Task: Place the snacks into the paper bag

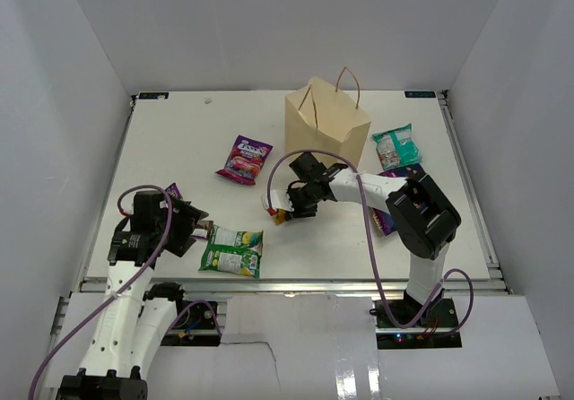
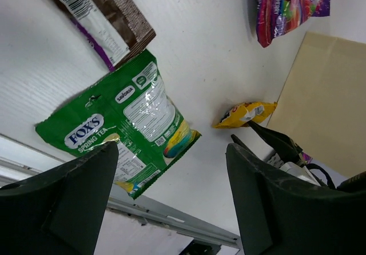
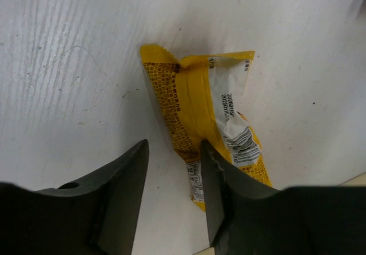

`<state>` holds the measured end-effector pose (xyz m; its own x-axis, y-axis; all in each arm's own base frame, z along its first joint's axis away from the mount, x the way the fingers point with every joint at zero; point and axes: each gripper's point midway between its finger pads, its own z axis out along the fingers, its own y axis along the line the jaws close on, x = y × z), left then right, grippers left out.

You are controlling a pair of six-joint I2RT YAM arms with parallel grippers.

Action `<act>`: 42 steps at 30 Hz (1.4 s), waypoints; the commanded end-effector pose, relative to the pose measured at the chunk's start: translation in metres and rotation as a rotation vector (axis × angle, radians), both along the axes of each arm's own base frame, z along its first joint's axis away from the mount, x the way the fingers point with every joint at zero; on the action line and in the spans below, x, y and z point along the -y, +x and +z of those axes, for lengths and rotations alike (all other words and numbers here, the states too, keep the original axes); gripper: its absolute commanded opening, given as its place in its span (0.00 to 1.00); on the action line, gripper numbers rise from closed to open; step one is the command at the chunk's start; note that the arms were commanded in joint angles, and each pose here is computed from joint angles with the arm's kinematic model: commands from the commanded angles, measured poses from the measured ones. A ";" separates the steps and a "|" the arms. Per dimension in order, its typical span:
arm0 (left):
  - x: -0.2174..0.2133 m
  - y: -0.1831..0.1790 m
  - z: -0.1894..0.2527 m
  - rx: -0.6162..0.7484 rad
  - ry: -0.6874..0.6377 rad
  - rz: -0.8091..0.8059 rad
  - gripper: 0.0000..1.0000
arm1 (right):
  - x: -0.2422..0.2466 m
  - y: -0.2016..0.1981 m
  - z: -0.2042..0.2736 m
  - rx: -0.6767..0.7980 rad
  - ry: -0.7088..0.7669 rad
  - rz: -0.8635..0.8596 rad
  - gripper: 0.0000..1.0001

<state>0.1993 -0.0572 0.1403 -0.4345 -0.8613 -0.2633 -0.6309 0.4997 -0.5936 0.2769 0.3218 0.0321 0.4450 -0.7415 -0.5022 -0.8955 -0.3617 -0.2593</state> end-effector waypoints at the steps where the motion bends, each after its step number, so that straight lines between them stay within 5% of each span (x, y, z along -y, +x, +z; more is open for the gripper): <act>1: -0.002 -0.013 -0.008 -0.101 -0.067 0.124 0.85 | -0.008 0.007 0.005 0.007 0.019 -0.036 0.45; 5: -0.003 -0.011 -0.008 -0.112 -0.054 0.127 0.85 | -0.014 0.000 0.016 -0.045 0.073 -0.060 0.24; 11: -0.001 -0.004 -0.001 -0.055 -0.025 0.051 0.86 | -0.015 -0.021 0.057 -0.109 0.214 -0.090 0.08; 19: 0.009 0.012 0.028 0.130 0.016 -0.109 0.88 | -0.014 -0.034 0.123 -0.142 0.381 -0.107 0.08; 20: 0.012 0.013 0.029 0.142 0.005 -0.128 0.89 | -0.013 -0.033 0.123 -0.126 0.377 -0.100 0.13; 21: 0.014 0.014 0.030 0.152 0.001 -0.139 0.89 | -0.013 -0.030 0.117 -0.111 0.364 -0.102 0.28; 22: 0.017 0.016 0.033 0.177 -0.007 -0.152 0.90 | -0.011 -0.019 0.110 -0.061 0.340 -0.131 0.61; 25: 0.023 0.018 0.037 0.201 -0.023 -0.190 0.91 | -0.005 -0.006 0.071 -0.045 0.209 -0.111 0.86; 30: 0.024 0.018 0.044 0.232 0.000 -0.226 0.93 | -0.012 0.014 0.036 0.022 0.114 0.026 0.92; 36: 0.026 0.014 0.045 0.254 -0.017 -0.228 0.93 | -0.023 0.027 0.020 0.003 0.080 0.039 0.89; 42: 0.028 0.017 0.041 0.249 -0.023 -0.235 0.93 | -0.017 0.017 -0.003 -0.076 0.050 0.008 0.66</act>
